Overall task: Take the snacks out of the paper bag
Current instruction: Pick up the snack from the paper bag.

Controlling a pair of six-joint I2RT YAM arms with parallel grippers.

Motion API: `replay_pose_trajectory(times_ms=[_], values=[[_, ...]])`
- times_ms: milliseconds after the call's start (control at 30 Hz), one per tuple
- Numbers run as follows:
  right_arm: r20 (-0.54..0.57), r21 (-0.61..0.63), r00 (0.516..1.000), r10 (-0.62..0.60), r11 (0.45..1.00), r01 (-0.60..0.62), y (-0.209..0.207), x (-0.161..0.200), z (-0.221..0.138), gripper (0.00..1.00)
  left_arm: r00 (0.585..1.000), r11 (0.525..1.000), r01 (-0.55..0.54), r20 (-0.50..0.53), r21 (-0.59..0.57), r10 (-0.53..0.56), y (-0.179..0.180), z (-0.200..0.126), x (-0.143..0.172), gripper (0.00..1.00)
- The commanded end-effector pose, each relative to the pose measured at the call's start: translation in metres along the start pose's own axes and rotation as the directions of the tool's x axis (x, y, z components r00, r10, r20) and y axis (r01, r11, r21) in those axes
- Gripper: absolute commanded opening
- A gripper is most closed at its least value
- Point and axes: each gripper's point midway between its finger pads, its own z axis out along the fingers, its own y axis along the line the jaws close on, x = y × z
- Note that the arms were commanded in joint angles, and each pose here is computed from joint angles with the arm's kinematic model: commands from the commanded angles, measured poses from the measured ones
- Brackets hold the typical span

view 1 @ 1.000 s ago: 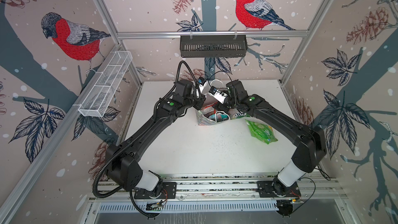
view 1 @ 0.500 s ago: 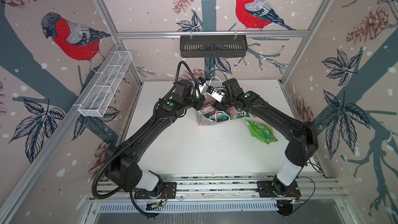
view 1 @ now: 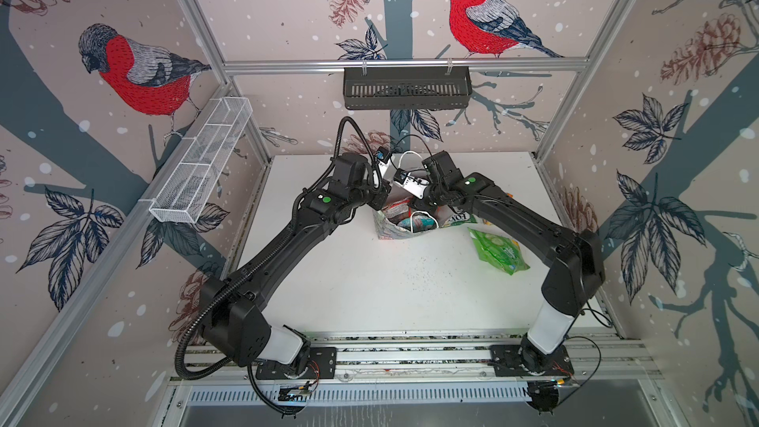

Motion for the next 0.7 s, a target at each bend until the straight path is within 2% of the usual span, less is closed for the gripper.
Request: replay_pose_trajectory(times_ms=[0, 233, 300, 667], values=[[0.0, 0.003, 1.0, 0.011, 1.0, -0.011, -0.001, -0.001, 0.0, 0.4, 0.998, 1.0, -0.024, 0.053, -0.004, 0.024, 0.0, -0.003, -0.014, 0.0], [0.019, 0.023, 1.0, 0.016, 1.0, -0.016, -0.005, -0.006, 0.001, 0.23, 0.999, 1.0, -0.024, 0.048, -0.002, 0.024, 0.0, -0.001, -0.013, 0.0], [0.033, 0.05, 0.999, 0.022, 0.998, -0.023, -0.009, -0.008, 0.0, 0.03, 0.998, 1.0, -0.025, 0.049, -0.005, 0.025, 0.0, -0.001, -0.014, 0.0], [0.119, 0.093, 0.993, 0.011, 0.995, -0.022, -0.013, -0.021, -0.015, 0.0, 0.999, 1.0, -0.021, 0.042, -0.007, 0.022, 0.001, 0.0, -0.011, 0.0]])
